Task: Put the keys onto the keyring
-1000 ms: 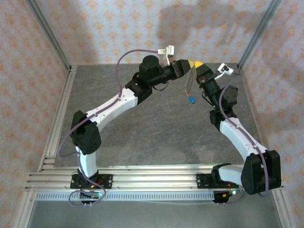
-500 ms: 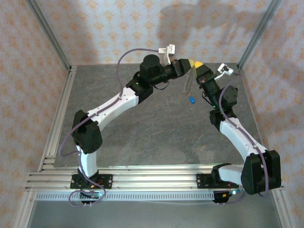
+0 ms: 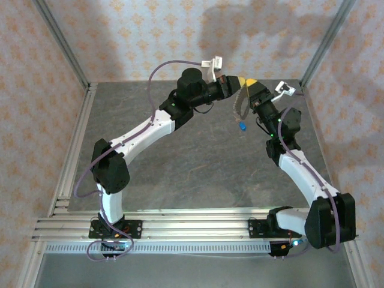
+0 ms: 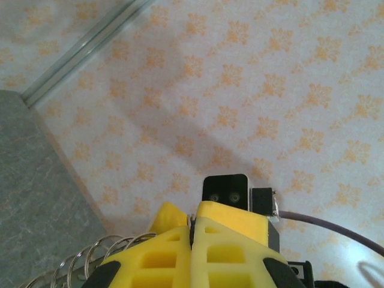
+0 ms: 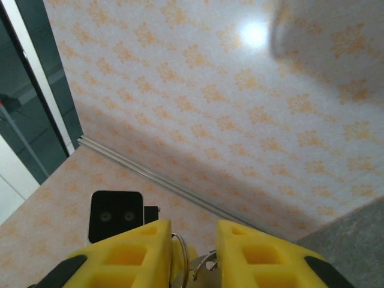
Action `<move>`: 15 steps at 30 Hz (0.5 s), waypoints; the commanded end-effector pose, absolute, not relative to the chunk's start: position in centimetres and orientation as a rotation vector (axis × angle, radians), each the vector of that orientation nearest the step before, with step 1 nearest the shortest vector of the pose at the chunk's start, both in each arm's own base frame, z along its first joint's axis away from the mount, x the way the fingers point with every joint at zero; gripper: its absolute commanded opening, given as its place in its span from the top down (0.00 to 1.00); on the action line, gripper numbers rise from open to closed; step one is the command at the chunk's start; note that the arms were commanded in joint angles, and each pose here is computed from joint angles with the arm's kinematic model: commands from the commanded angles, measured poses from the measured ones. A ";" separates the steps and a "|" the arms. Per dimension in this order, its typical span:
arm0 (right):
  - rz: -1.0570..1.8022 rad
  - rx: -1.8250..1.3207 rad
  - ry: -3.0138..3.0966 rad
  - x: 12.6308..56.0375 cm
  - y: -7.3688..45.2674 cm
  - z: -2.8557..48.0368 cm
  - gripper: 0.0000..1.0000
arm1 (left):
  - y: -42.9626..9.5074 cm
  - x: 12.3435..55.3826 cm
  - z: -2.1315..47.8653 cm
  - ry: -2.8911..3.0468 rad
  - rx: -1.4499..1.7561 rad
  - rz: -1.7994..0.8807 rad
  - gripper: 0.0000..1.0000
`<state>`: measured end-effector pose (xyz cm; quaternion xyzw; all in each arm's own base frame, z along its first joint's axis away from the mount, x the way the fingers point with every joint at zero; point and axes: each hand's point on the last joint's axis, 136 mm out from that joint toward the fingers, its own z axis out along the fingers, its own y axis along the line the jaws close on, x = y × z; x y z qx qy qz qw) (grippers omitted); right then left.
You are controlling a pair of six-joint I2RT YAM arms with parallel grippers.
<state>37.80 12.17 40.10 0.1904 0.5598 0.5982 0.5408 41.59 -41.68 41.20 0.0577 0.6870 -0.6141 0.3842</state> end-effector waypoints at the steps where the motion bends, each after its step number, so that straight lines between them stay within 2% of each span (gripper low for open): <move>1: 1.382 0.402 1.299 36.0 10.7 41.9 0.74 | -41.6 40.5 43.8 1.687 0.298 -1.584 1.00; 5: 1.370 0.385 1.307 35.5 9.8 41.8 0.77 | -41.3 39.3 45.3 1.661 0.430 -1.597 1.00; 6: 1.371 0.370 1.313 35.3 9.9 41.8 0.77 | -41.8 39.8 44.1 1.689 0.450 -1.593 1.00; 15: 1.411 0.159 1.325 33.3 11.9 43.5 0.79 | -41.5 38.4 44.5 1.685 0.639 -1.580 1.00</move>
